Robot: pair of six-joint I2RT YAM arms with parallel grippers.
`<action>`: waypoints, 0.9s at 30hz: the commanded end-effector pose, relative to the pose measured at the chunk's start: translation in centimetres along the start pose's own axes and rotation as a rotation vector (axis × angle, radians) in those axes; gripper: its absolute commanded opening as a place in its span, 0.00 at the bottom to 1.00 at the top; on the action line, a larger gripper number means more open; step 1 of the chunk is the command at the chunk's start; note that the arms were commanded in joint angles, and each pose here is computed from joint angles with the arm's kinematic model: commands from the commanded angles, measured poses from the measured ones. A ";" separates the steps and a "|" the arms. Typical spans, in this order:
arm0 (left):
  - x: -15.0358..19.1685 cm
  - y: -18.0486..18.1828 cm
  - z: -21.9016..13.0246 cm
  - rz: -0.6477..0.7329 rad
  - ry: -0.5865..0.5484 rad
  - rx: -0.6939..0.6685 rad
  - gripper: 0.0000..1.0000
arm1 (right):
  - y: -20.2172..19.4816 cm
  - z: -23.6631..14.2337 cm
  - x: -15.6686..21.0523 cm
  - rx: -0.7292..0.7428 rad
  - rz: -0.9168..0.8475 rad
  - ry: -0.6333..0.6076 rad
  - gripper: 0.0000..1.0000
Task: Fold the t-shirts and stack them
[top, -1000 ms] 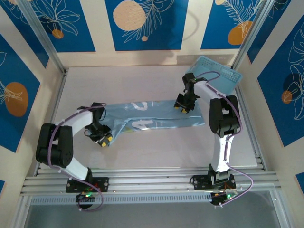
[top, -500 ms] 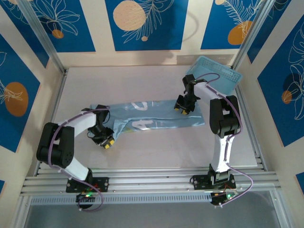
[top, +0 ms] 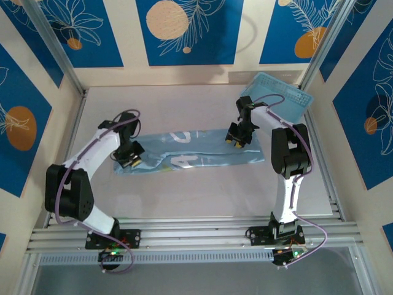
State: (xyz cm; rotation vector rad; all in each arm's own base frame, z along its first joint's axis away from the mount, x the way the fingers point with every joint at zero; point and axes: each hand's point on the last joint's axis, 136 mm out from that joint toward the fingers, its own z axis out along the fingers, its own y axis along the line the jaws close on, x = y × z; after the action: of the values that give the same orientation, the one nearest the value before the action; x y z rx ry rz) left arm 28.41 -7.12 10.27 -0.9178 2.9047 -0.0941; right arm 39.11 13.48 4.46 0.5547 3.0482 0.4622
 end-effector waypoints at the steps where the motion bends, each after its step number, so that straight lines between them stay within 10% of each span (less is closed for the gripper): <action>1: -1.5 1.1 -0.4 0.142 -0.010 -0.140 0.00 | 0.9 -1.3 0.4 -0.042 0.000 -0.002 0.37; 27: -6.8 5.5 6.9 0.348 0.057 -0.543 0.02 | 0.1 -1.4 0.6 -0.025 0.006 0.002 0.36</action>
State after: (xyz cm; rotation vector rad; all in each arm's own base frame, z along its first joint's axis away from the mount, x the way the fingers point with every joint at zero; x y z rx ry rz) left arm 31.55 -0.36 2.85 -0.4668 3.1637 0.6213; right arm 38.68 13.46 4.37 0.5626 3.0564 0.4692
